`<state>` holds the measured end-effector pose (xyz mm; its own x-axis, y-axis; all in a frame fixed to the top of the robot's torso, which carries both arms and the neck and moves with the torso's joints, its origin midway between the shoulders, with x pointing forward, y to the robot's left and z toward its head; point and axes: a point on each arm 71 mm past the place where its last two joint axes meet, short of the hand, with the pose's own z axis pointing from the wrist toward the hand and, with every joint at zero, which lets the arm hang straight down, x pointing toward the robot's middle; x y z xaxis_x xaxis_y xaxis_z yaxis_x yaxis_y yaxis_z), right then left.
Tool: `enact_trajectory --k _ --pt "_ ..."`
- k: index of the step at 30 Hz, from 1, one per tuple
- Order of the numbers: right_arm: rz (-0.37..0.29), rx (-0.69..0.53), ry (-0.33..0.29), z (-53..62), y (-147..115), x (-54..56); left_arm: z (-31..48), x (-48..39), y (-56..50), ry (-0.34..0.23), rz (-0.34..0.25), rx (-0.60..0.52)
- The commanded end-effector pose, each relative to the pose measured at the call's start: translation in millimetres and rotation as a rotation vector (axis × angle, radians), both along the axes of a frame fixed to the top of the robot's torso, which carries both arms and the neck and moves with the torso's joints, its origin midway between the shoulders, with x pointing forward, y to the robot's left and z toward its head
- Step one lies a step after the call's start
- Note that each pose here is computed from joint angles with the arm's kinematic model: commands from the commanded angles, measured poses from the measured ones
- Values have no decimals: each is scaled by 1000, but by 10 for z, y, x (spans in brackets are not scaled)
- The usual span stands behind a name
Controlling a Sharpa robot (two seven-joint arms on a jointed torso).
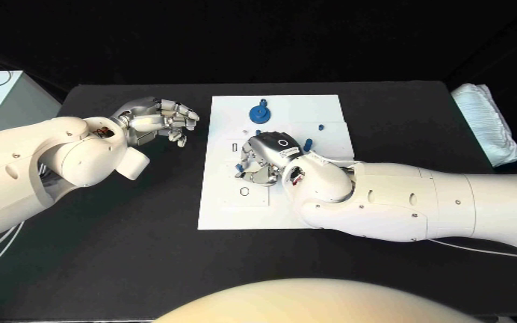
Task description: Assemble the parts on the task board
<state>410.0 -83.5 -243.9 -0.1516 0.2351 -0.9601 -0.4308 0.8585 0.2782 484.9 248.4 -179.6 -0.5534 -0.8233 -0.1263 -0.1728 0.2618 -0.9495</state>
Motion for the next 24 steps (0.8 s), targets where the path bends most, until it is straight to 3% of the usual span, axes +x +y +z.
enact_trajectory --k 1,24 --pt "16 -11 -8 2 10 -11 4 -7 -13 1 -17 -2" --pt "15 -11 -10 -2 -3 -1 1 -10 -5 4 -17 3"
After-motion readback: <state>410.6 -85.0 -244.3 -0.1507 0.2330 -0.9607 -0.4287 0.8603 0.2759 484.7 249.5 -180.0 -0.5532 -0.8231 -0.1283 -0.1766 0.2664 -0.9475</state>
